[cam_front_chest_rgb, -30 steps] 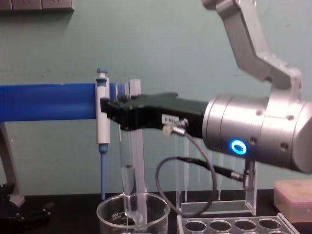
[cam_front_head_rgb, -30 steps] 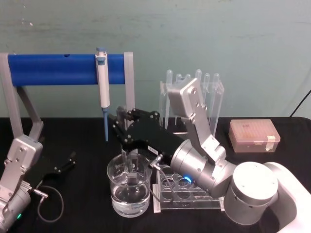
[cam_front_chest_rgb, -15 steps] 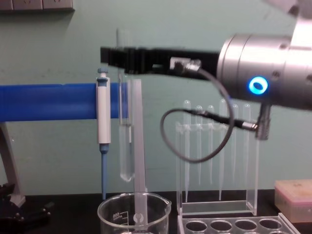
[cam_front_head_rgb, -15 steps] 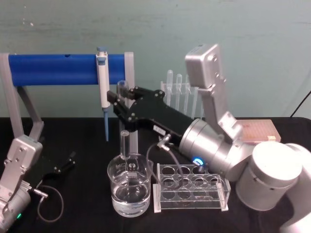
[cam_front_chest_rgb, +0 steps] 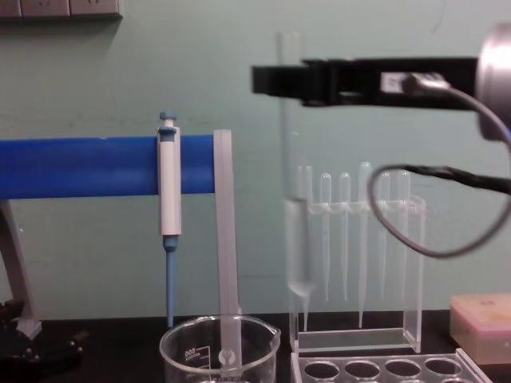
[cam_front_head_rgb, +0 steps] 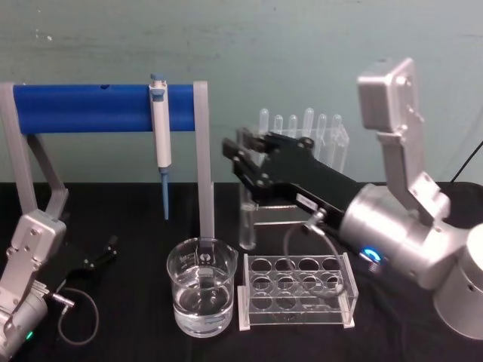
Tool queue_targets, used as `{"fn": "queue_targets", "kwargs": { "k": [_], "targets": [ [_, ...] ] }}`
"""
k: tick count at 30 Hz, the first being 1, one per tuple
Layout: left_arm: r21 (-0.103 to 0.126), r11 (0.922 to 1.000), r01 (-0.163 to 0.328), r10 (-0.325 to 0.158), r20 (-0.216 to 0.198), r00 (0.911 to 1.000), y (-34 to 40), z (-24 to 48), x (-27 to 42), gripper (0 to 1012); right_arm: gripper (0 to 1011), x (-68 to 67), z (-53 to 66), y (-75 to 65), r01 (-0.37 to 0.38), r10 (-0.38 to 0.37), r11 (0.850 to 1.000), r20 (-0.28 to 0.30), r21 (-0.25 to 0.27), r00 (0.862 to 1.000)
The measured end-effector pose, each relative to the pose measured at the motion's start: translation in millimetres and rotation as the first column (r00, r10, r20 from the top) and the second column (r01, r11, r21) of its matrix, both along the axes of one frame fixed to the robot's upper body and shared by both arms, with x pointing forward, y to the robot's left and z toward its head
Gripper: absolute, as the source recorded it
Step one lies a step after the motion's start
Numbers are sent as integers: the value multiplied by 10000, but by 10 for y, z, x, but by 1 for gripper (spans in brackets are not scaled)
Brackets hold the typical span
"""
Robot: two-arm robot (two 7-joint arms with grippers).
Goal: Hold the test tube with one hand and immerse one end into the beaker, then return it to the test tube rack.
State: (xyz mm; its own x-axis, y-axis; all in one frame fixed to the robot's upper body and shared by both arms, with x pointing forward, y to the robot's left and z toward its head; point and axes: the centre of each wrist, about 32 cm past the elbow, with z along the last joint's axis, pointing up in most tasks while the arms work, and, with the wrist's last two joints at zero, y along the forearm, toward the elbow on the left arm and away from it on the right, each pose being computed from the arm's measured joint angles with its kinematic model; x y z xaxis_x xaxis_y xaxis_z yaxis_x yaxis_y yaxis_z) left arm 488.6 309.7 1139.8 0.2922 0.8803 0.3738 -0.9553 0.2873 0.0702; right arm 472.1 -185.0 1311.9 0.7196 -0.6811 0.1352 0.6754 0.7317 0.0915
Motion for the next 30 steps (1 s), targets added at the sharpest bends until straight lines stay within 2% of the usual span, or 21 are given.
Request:
{"fn": "queue_targets", "kwargs": {
  "k": [2, 5, 12, 18, 19, 21, 30],
  "targets": [
    [-1, 10000, 1, -1, 0, 10000, 0, 0, 0, 1000, 230, -29, -28, -53, 170, -171, 9998, -47, -54, 9998],
    [0, 10000, 0, 0, -2, 10000, 0, 0, 0, 1000, 230, -101, -129, -164, 566, -568, 9983, -170, -120, 9982],
    [0, 10000, 0, 0, -1, 10000, 0, 0, 0, 1000, 230, -178, -313, -257, 1014, -1019, 9946, -224, -226, 9945],
    [-1, 10000, 0, 0, -1, 10000, 0, 0, 0, 1000, 230, -175, -464, -292, 1234, -1238, 9920, -141, -272, 9922],
    [0, 10000, 0, 0, -1, 10000, 0, 0, 0, 1000, 230, -157, -562, -310, 1409, -1413, 9898, -181, -209, 9898],
    [0, 10000, 0, 0, -1, 10000, 0, 0, 0, 1000, 230, -145, -612, -317, 1500, -1504, 9885, -213, -177, 9884],
    [0, 10000, 0, 0, -1, 10000, 0, 0, 0, 1000, 230, -123, -702, -316, 1620, -1622, 9868, -318, -85, 9862]
  ]
}}
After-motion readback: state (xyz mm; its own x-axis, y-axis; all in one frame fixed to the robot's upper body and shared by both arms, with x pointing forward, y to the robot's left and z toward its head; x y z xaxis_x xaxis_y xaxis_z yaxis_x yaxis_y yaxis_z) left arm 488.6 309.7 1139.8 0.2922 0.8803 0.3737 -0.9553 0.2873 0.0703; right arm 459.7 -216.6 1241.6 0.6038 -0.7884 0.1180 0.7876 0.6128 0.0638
